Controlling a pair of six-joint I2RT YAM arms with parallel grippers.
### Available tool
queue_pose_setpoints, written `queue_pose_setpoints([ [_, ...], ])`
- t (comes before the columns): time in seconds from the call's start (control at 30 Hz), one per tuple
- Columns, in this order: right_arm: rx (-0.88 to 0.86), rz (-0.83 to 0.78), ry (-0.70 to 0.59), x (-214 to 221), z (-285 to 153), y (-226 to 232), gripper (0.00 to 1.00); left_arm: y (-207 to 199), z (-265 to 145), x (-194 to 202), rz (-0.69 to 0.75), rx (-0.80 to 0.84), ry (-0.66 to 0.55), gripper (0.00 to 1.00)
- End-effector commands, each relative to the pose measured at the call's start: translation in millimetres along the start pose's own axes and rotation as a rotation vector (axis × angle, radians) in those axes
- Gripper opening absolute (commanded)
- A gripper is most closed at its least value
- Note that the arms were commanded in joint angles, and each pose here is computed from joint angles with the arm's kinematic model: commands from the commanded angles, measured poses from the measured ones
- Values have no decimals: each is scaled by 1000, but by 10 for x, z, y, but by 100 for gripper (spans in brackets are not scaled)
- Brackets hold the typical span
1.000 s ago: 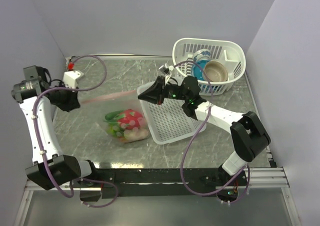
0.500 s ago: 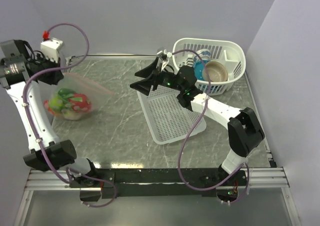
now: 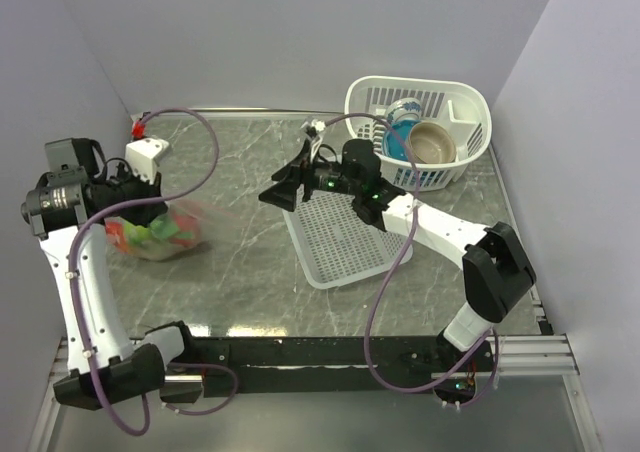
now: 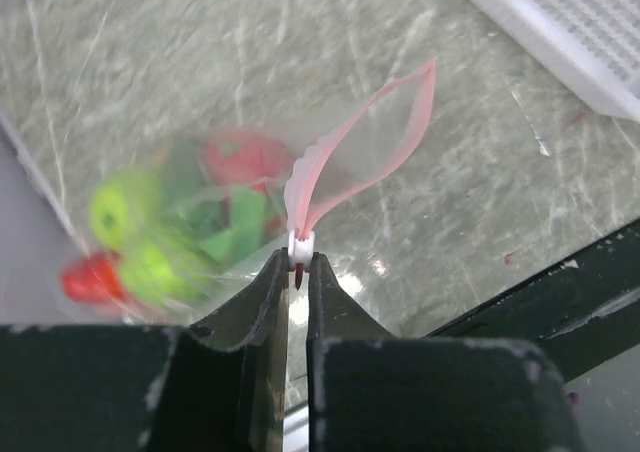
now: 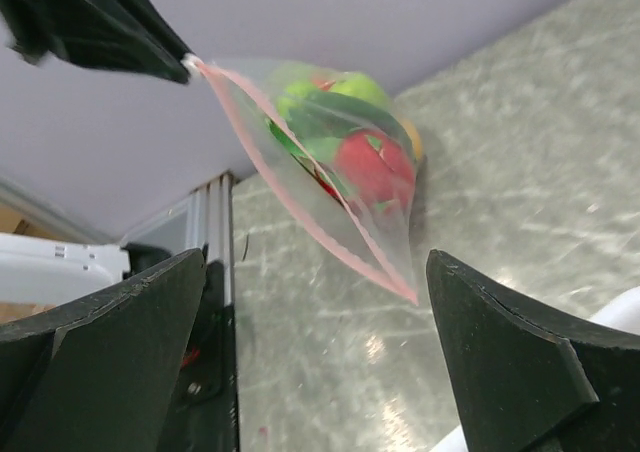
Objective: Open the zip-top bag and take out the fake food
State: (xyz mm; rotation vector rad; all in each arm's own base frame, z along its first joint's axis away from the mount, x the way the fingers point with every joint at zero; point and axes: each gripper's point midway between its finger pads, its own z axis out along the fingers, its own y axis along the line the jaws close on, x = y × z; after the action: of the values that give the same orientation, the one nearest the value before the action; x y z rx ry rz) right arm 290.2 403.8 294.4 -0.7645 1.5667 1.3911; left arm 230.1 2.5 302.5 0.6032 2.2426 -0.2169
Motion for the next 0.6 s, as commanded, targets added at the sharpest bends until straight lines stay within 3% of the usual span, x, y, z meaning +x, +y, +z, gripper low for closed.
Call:
queue_pose_setpoints([
  [0.0,-4,18,64,139,127,77,100,-360,26,-70,45,99,-12,43],
  [0.1,-11,29,84,287,189,111,100,-415,120,-5,38,136,15,74],
  [0.13,-10,34,90,321,205,115,100,-396,141,7,28,134,27,75],
  [0.17,-17,37,92,344,224,143,100,-361,175,-19,18,134,30,92],
  [0.27,-20,52,107,464,233,155,100,-244,176,-114,9,93,29,94],
  [0.43,-7,78,151,757,74,217,100,308,276,-158,48,-160,28,91],
  [0.47,-6,75,156,807,36,232,95,419,403,144,37,-206,121,88],
  [0.53,-5,78,190,989,-85,315,90,574,558,468,62,-244,205,71],
  [0.57,4,68,198,1050,-125,318,86,547,714,838,40,-213,300,63],
])
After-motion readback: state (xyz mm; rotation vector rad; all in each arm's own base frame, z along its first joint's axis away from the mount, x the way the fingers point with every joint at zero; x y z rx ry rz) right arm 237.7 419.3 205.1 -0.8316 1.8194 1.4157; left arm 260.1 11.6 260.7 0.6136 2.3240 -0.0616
